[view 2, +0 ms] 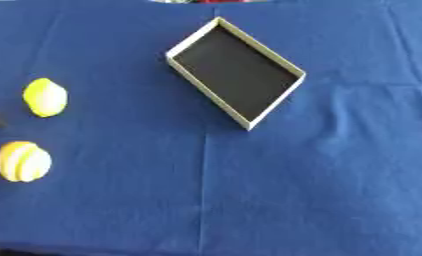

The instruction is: Pick up objects on the table and place them in the box.

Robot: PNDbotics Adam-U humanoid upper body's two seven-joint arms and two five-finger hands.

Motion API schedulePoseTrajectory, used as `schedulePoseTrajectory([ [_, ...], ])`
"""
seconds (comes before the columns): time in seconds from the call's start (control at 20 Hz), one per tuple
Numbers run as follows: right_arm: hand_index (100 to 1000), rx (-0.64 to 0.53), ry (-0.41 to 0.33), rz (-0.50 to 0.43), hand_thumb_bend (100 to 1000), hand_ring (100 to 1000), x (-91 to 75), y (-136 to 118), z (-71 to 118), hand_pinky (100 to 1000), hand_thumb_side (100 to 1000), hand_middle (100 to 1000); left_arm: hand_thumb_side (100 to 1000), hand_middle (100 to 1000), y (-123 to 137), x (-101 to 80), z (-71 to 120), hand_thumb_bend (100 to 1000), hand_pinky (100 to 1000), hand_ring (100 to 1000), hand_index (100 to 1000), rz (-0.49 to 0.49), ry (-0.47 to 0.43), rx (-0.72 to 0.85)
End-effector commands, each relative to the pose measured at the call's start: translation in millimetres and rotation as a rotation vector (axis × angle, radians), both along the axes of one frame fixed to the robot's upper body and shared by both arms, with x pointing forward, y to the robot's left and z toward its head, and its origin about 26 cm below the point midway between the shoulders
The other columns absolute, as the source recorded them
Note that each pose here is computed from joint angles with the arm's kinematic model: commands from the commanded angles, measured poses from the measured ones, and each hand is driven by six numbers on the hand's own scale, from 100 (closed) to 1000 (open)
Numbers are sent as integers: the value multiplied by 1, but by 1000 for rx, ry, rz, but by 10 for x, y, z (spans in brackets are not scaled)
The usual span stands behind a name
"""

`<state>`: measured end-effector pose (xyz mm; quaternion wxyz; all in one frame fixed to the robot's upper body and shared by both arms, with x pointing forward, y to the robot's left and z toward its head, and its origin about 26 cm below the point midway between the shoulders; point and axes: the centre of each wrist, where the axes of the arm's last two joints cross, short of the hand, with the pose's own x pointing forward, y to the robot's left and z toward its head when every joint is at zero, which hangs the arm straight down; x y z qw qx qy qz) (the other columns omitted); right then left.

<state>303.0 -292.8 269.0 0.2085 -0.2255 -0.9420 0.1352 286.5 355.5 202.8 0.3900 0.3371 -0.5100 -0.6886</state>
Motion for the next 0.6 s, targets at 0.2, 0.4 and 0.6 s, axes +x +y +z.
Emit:
schedulePoseTrajectory([
  [0.2,821,-14,-22,14,100,840,-33,17,82,833,832,764,100,858,47,72,144,317,942,921,932,54,62,47],
  [0.4,821,-13,-18,20,100,839,-30,29,78,833,832,763,102,860,22,145,173,315,948,919,938,61,114,45],
  [0.6,820,-12,-13,22,100,838,-29,34,70,834,833,761,101,862,-19,225,231,319,952,921,941,58,154,31],
])
